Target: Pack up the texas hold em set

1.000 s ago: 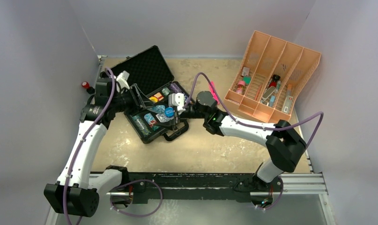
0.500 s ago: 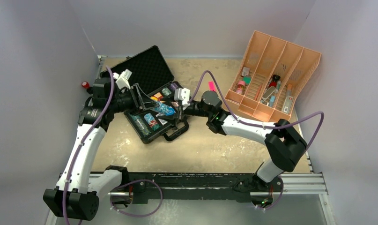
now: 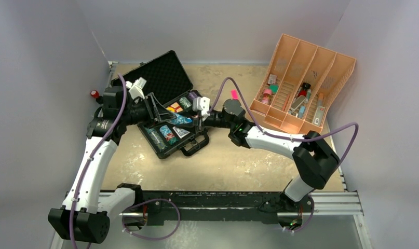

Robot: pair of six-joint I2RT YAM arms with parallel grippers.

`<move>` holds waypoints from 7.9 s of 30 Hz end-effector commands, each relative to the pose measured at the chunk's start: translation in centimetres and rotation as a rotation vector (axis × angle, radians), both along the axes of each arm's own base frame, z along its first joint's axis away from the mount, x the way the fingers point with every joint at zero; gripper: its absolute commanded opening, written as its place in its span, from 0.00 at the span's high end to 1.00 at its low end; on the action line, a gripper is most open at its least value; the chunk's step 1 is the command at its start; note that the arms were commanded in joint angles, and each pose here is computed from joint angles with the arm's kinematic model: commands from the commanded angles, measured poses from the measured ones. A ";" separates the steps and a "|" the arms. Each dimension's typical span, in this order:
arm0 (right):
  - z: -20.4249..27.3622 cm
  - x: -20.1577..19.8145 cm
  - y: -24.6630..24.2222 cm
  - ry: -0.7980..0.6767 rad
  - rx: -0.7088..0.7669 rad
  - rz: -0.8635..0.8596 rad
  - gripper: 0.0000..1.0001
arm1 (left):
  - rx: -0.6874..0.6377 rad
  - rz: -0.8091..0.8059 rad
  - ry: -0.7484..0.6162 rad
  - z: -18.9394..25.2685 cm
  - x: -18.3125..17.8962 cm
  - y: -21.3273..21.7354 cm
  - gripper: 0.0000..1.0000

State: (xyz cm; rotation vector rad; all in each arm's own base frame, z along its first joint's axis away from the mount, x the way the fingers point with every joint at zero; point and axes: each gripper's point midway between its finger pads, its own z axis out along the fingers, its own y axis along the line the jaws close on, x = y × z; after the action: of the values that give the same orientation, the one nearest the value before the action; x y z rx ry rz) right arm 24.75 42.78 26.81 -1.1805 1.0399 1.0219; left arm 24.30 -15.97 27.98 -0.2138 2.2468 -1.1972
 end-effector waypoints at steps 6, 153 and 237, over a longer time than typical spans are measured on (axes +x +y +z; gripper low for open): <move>2.5 1.7 0.6 0.013 0.048 -0.054 0.91 | -0.007 0.010 -0.038 0.7 0.6 0.0 0.51; -3.0 6.9 -14.8 0.881 0.222 -0.889 0.36 | 1.470 0.316 -0.120 -7.3 31.5 20.1 0.39; -12.2 3.4 -7.8 1.133 -0.115 -0.740 0.42 | 0.693 0.146 0.076 -15.7 5.7 4.4 0.74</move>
State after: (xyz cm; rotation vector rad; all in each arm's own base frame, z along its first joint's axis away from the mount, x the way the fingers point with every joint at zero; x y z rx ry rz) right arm 28.25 33.84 13.79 -0.1330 2.2123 0.9573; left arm 28.63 -13.40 13.12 -0.0375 2.5516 -0.4333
